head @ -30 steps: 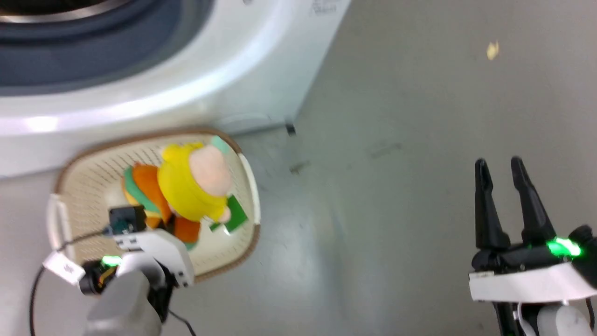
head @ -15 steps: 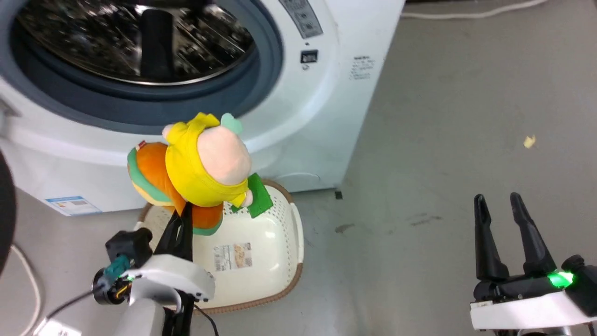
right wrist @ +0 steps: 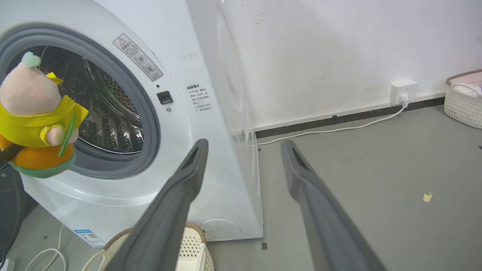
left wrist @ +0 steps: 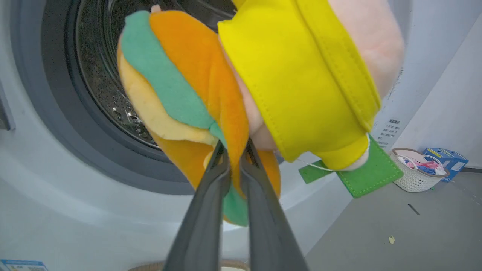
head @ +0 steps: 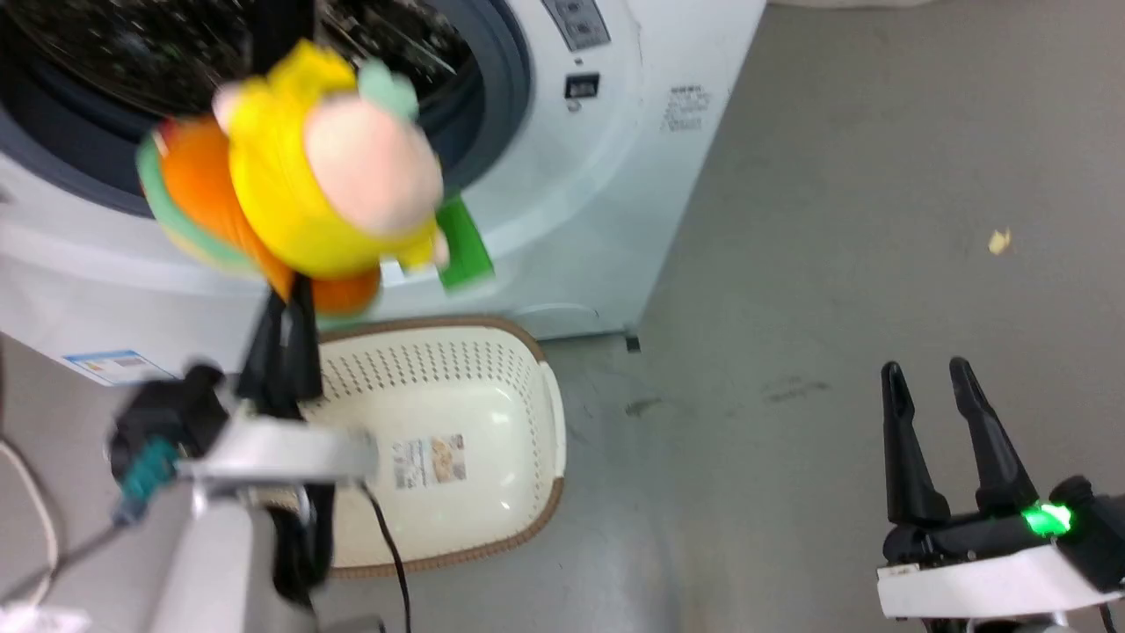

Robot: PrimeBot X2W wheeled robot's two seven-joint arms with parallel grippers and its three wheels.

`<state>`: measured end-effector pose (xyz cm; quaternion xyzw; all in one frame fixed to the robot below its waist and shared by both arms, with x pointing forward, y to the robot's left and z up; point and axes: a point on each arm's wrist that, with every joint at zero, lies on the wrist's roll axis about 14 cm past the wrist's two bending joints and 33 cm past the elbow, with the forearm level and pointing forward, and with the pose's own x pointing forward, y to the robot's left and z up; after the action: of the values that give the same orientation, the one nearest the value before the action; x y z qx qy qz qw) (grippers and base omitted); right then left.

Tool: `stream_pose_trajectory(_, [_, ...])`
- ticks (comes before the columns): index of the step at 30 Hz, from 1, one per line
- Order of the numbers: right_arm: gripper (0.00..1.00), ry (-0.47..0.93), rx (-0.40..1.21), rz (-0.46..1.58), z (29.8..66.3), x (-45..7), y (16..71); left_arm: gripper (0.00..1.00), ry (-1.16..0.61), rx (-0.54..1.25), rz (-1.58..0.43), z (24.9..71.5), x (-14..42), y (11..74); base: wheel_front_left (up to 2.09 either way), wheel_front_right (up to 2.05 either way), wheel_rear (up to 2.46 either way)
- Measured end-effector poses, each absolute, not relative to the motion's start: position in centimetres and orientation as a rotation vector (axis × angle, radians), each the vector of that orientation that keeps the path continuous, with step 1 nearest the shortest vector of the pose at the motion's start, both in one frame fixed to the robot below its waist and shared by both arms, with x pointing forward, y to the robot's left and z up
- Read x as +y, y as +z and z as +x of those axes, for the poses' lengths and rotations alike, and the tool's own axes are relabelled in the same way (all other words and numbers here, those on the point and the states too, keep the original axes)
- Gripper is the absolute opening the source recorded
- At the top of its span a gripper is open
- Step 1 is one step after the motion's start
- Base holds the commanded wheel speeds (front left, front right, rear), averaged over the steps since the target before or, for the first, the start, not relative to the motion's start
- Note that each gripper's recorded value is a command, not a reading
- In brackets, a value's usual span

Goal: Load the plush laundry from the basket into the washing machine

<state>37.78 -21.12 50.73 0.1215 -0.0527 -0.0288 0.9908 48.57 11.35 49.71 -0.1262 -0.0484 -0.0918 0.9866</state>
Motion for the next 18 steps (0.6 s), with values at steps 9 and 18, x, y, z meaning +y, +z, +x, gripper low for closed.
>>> stream_pose_trajectory(9, [1.0,-0.101,-0.048,0.283,39.9,-22.2,48.1,0.0,-0.199,-0.103,-0.14,58.5,11.9,50.1,0.0,0.0,0.0])
stream_pose_trajectory(18, [1.0,-0.168,0.055,0.279,41.0,-24.0,44.0,0.0,-0.199,0.04,0.015,69.1,12.4,47.1,0.0,0.0,0.0])
